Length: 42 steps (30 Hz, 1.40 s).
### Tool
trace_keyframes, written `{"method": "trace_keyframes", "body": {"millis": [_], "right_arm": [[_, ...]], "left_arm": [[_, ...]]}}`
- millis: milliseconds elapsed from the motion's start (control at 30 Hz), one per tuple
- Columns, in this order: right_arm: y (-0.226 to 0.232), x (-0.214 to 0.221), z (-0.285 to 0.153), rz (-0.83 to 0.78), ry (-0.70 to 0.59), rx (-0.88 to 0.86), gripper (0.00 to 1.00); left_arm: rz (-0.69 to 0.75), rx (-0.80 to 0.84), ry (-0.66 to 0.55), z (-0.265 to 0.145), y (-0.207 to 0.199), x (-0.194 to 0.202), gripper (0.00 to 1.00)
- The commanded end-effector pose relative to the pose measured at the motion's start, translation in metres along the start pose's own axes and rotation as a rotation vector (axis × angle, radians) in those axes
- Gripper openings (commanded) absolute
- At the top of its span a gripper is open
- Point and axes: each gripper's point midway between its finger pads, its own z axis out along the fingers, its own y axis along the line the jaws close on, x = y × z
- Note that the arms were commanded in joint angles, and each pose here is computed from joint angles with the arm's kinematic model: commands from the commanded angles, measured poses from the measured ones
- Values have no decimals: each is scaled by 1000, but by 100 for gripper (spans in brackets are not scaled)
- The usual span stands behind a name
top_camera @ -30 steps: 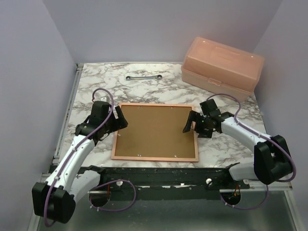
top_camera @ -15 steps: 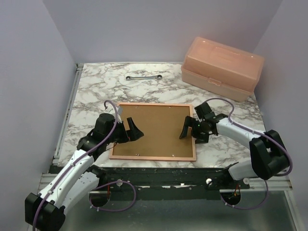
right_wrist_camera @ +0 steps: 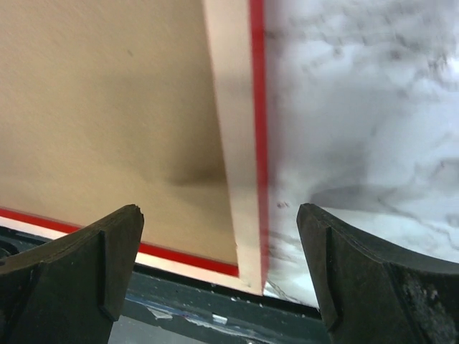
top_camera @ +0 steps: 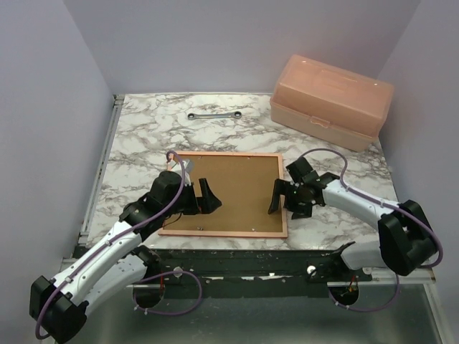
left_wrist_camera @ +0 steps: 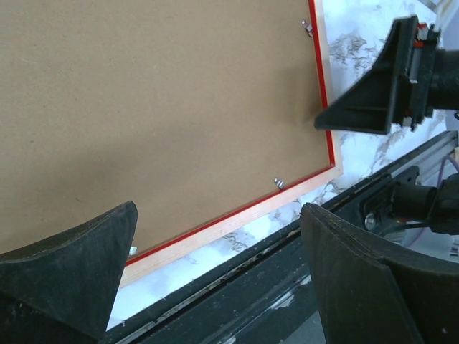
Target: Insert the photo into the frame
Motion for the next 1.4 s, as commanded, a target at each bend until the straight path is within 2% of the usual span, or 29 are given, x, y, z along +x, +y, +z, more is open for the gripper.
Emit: {"method": "trace_keyframes", "body": {"millis": [0, 67, 267, 433, 600, 700, 933, 1367], "right_arm": [[-23, 40, -7, 33, 71, 73, 95], [-25, 54, -7, 35, 93, 81, 90], [-32, 81, 3, 38, 136, 91, 63], [-27, 81, 5, 26, 140, 88, 40], [-10, 71, -5, 4, 128, 49, 10], [3, 60, -18, -19, 111, 26, 1], [35, 37, -59, -53, 70, -36, 1], [85, 15, -116, -74, 28, -186, 1]], "left_arm": [[53, -47, -39, -2, 1, -10, 99], [66, -55, -37, -2, 1, -10, 99], [170, -67, -31, -3, -3, -11, 99], [229, -39, -62, -11, -14, -17, 99], [332, -8, -63, -16, -26, -18, 99], [400, 15, -43, -20, -36, -16, 99], [559, 25, -50, -28, -56, -20, 99], [958, -21, 44, -36, -85, -5, 97]]}}
